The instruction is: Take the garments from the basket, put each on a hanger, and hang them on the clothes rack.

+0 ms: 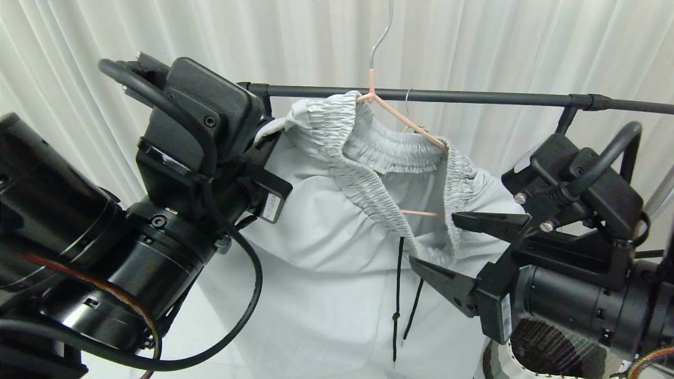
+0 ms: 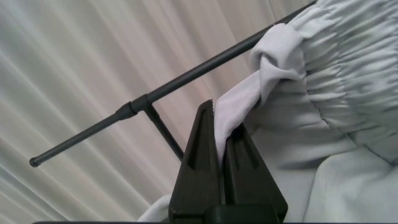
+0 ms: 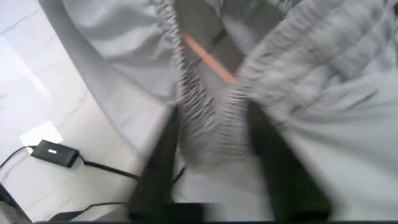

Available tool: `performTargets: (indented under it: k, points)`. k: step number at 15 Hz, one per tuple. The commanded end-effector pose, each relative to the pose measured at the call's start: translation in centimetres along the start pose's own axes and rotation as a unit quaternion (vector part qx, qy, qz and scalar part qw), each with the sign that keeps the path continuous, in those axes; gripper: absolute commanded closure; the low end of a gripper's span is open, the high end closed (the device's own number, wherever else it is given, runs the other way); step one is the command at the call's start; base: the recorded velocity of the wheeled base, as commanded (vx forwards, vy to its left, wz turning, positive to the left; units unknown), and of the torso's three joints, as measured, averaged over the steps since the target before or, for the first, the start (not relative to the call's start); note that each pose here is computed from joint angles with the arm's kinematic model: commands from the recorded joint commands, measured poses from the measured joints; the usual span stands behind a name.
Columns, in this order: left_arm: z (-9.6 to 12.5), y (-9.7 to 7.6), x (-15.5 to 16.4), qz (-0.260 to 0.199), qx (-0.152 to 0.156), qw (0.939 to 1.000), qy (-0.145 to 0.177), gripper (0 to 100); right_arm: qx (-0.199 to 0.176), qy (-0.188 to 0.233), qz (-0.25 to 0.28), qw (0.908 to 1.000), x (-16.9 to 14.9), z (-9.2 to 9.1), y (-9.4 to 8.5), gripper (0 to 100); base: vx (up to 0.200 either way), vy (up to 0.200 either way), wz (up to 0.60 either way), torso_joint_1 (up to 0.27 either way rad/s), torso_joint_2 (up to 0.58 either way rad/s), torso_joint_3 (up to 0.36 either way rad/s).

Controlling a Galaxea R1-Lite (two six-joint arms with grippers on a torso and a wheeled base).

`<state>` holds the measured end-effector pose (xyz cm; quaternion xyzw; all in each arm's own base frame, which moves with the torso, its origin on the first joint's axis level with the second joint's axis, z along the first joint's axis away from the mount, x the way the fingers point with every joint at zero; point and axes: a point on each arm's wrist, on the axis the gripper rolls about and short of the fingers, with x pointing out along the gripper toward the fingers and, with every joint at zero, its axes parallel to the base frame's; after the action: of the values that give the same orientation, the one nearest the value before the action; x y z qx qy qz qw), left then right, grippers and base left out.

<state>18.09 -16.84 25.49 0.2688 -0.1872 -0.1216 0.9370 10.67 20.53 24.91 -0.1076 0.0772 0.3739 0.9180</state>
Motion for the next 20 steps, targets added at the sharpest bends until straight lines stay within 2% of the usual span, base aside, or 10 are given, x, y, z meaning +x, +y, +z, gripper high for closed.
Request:
performTargets:
  k: [1,4,6,8,12,16,20]
  points:
    - [-0.1,-0.2,0.0,-0.003,0.002,1.0,0.002,100,-0.007,-0.014,-0.003,0.9999,-1.3,0.2,-0.6,0,0.0,0.0,0.0,0.0,0.0,0.0]
    - [-0.3,-0.3,-0.1,-0.014,0.006,0.9999,-0.002,100,-0.035,-0.016,-0.03,0.9988,-2.5,0.7,-2.2,0,0.0,0.0,0.0,0.0,0.0,0.0]
    - [-0.3,-0.4,-0.1,-0.018,0.007,0.9998,-0.004,100,-0.045,-0.02,-0.064,0.9968,-2.1,1.4,-3.7,0,0.0,0.0,0.0,0.0,0.0,0.0]
    - [-0.1,-0.7,-0.3,-0.025,0.005,0.9996,-0.009,100,-0.071,-0.015,-0.088,0.9934,-0.9,2.0,-4.7,0,0.0,0.0,0.0,0.0,0.0,0.0]
    - [0.3,-1.6,-0.8,-0.044,0.004,0.9989,-0.015,100,-0.087,-0.016,-0.1,0.9911,1.8,3.5,-4.8,0,0.0,0.0,0.0,0.0,0.0,0.0]
    - [0.7,-2.1,-1.1,-0.057,0.001,0.9981,-0.023,100,-0.143,0.01,-0.129,0.9812,3.5,3.3,-6.2,0,0.0,0.0,0.0,0.0,0.0,0.0]
    - [1.0,-2.8,-1.3,-0.07,0.002,0.9971,-0.029,100,-0.146,0.012,-0.133,0.9803,3.7,3.3,-6.4,0,0.0,0.0,0.0,0.0,0.0,0.0]
